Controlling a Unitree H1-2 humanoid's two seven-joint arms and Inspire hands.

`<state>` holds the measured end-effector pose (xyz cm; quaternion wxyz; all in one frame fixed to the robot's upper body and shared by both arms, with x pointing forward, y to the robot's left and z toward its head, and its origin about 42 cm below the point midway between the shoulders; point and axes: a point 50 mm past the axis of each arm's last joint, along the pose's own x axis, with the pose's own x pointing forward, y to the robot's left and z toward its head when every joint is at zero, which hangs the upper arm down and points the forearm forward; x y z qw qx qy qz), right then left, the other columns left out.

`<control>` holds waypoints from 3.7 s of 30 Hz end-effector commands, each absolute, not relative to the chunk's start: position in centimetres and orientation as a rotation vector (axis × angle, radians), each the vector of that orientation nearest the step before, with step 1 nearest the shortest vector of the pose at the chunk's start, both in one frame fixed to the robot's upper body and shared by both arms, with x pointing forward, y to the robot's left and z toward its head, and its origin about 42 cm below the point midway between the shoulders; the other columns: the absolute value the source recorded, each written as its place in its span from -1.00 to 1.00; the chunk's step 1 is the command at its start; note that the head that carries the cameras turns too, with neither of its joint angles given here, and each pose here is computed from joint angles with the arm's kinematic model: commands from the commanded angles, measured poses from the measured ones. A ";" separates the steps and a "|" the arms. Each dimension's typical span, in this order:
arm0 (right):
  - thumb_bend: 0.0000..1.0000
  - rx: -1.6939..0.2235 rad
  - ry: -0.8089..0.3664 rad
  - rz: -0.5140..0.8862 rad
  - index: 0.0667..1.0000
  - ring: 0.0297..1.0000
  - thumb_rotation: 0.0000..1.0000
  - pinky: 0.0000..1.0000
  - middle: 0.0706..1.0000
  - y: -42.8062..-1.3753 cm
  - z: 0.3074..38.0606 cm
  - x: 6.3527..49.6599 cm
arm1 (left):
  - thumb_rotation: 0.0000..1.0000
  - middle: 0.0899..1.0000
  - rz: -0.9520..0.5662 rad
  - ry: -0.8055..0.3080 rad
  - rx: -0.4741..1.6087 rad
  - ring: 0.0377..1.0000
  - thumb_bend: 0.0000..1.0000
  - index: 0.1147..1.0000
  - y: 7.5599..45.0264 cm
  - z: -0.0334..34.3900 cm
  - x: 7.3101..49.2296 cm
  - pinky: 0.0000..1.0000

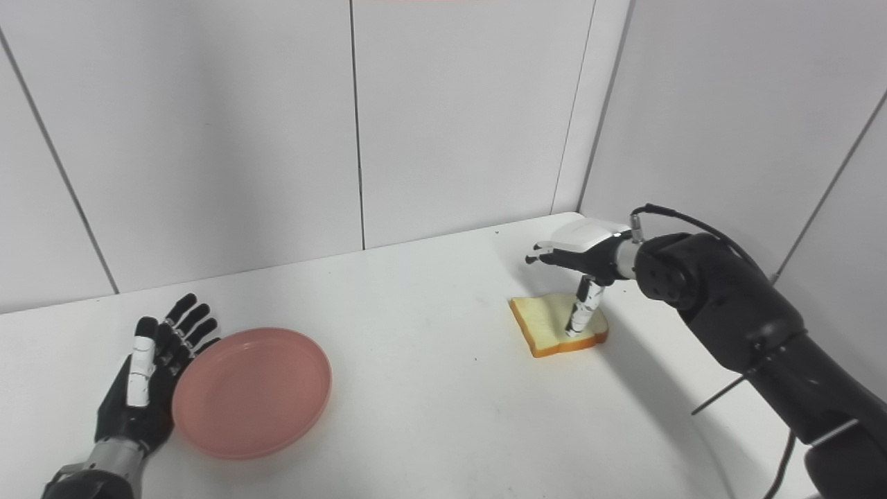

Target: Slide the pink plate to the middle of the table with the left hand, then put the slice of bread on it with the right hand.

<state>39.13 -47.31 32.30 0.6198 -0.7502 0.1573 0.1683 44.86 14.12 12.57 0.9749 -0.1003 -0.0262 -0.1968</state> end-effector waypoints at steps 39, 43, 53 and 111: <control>1.00 -1.738 0.612 0.376 0.84 1.00 -0.39 1.00 1.00 -46.6 30.7 42.1 | 0.77 0.85 -0.416 -0.002 -0.215 0.80 0.79 0.73 14.2 11.7 43.8 0.65; 1.00 -1.719 0.595 0.363 0.81 0.99 -0.46 0.97 1.00 -46.6 30.0 41.9 | 0.76 0.85 -0.416 -0.001 -0.218 0.81 0.80 0.73 14.2 11.6 43.8 0.66; 0.67 -1.696 0.533 0.362 0.67 0.18 -0.61 0.13 0.28 -47.1 28.2 41.4 | 0.77 0.86 -0.415 0.002 -0.211 0.80 0.80 0.72 14.4 11.6 43.8 0.64; 0.09 -1.822 0.113 0.478 -0.09 -0.20 -0.67 -0.28 -0.11 -33.8 39.3 45.1 | 0.74 0.81 -0.394 0.004 -0.219 0.78 0.89 0.64 12.8 11.4 44.1 0.58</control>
